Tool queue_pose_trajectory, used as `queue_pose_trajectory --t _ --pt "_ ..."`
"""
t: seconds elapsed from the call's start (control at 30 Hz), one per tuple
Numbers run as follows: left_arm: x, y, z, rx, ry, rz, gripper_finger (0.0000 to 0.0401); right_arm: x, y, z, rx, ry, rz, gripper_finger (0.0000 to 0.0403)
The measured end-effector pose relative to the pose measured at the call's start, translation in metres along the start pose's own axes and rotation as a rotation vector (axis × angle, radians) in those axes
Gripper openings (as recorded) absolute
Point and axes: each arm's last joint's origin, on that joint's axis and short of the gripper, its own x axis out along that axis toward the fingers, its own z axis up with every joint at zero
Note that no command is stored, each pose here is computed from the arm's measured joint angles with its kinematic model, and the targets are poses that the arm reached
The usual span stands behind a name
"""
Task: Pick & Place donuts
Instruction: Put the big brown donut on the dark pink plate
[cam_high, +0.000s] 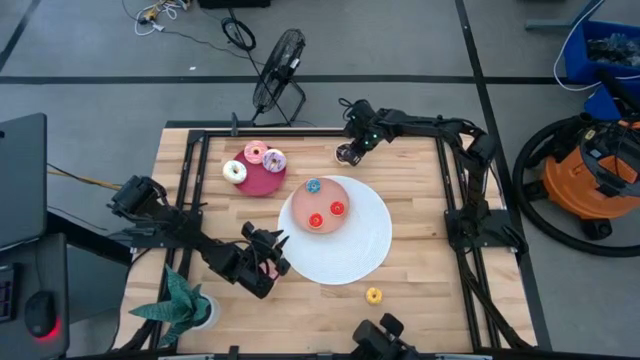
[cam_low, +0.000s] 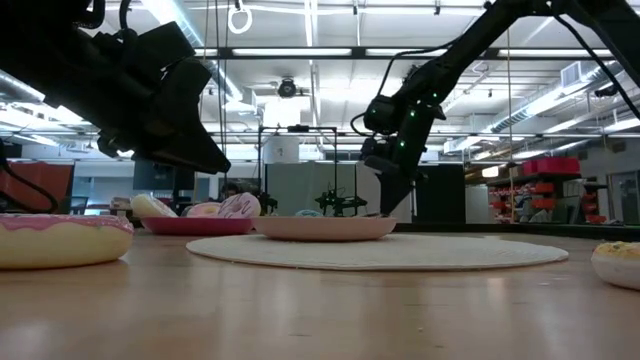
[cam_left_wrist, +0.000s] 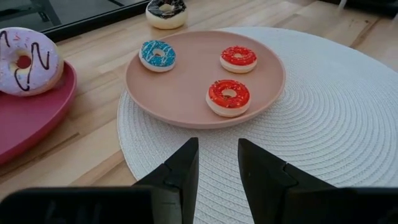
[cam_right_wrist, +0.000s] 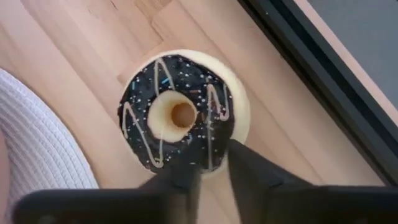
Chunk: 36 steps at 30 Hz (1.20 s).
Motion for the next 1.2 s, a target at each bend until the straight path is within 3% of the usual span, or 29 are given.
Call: queue_pose_trajectory --t 0.23,0.4,0.6,0.87,1.07,1.2 --pt "0.000 0.000 0.000 0.000 0.000 0.000 0.0116 0.003 -0.002 0.003 0.037 -0.029 -0.055 0.0219" --pt "0.000 0.000 0.000 0.000 0.000 0.000 0.0116 0.015 -0.003 0.000 0.064 -0.007 -0.075 0.0241" --pt "0.000 0.000 0.000 0.000 0.000 0.000 0.0116 0.021 -0.003 0.001 0.014 -0.015 -0.084 0.0185" --pt "0.000 0.000 0.000 0.000 0.000 0.000 0.0117 0.020 0.000 0.000 -0.087 -0.001 0.002 0.0018" --pt "0.000 0.000 0.000 0.000 -0.009 0.004 0.0117 0.005 0.018 0.004 -0.169 -0.041 0.023 0.0011" --pt "0.002 0.000 -0.002 0.011 -0.070 0.040 0.0116 -0.018 0.044 0.000 -0.256 -0.232 0.040 0.0006"
